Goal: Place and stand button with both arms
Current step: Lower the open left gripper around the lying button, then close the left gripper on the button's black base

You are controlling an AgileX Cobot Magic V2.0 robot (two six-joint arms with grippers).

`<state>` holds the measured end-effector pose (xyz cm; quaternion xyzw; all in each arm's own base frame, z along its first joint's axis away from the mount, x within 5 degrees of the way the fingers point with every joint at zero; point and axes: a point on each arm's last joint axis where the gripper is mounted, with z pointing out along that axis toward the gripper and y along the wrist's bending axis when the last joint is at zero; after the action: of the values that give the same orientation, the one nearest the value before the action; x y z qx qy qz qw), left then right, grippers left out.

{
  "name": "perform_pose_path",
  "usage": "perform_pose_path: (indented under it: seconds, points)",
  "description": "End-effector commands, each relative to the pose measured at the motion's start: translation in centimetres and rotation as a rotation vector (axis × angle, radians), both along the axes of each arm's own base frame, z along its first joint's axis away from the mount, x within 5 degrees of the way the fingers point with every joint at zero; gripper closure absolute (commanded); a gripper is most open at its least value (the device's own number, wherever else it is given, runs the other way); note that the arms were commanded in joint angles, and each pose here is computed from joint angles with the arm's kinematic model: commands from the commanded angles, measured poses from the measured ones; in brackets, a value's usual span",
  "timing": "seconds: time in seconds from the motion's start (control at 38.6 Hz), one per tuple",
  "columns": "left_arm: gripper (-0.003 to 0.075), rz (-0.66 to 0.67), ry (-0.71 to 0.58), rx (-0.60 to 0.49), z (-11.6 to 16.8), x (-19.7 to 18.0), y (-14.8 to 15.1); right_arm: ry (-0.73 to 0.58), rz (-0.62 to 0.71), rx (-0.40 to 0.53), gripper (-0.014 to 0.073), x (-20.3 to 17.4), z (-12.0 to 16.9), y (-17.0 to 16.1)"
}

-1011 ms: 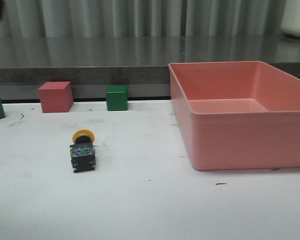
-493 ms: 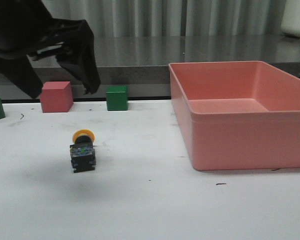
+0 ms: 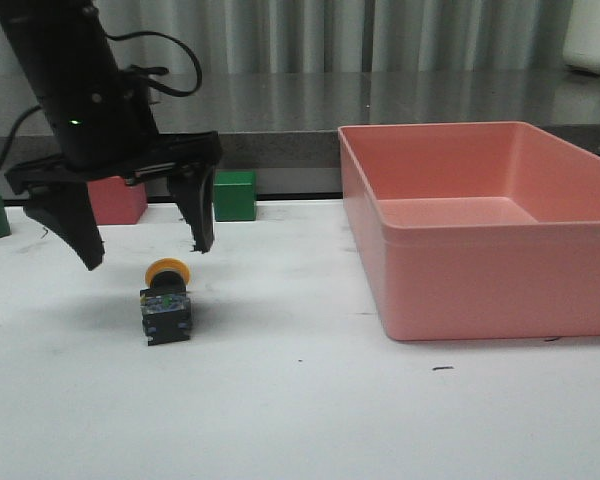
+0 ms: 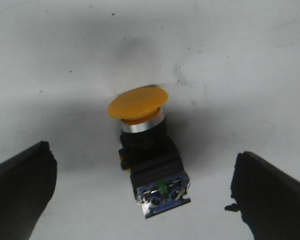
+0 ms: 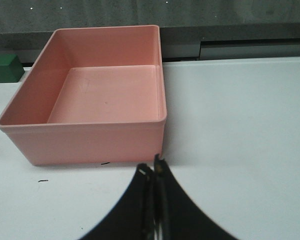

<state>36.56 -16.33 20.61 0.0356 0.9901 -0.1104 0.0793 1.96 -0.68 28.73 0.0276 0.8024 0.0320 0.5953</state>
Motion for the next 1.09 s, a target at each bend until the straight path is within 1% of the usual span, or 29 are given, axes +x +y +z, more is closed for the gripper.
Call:
perform_pose_path:
  seconds: [0.0,0.1,0.29,0.39,0.44,0.52,0.67,0.75,0.8,0.88,1.06]
  points:
    - [0.0041,0.027,-0.025,-0.065,1.7,0.9,-0.7,-0.081,-0.002,-0.024,0.0658,0.1,1.3,-0.1]
    - [0.0041,0.023,0.011,-0.059,0.8,1.8,-1.1,-0.081,-0.002,-0.024,0.0658,0.1,1.3,-0.1]
    - [0.0041,0.006,0.122,-0.023,-0.8,2.3,-1.4,-0.081,-0.002,-0.024,0.0658,0.1,1.3,-0.1]
    - [0.0041,0.006,0.126,-0.022,-1.1,2.5,-1.4,-0.081,-0.002,-0.024,0.0658,0.1,1.3,-0.1]
    - [0.0057,0.006,0.125,-0.022,-1.1,2.5,-1.4,-0.081,-0.002,-0.024,0.0658,0.1,1.3,-0.1]
    - [0.0124,0.008,0.125,-0.022,-1.1,2.5,-1.3,-0.081,-0.002,-0.024,0.0658,0.1,1.3,-0.1]
    - [0.0329,0.011,0.108,-0.019,-1.1,2.7,-1.2,-0.081,-0.002,-0.024,0.0658,0.1,1.3,-0.1]
    - [0.0407,0.017,0.089,-0.021,-1.1,3.0,-1.1,-0.081,-0.002,-0.024,0.0658,0.1,1.3,-0.1]
    - [0.0444,0.021,0.077,-0.022,-1.1,3.1,-1.0,-0.081,-0.002,-0.024,0.0658,0.1,1.3,-0.1]
    - [0.0465,0.027,0.066,-0.026,-1.0,3.3,-0.9,-0.081,-0.002,-0.024,0.0658,0.1,1.3,-0.1]
    - [0.0472,0.032,0.061,-0.017,-1.1,3.5,-0.5,-0.081,-0.002,-0.024,0.0658,0.1,1.3,-0.1]
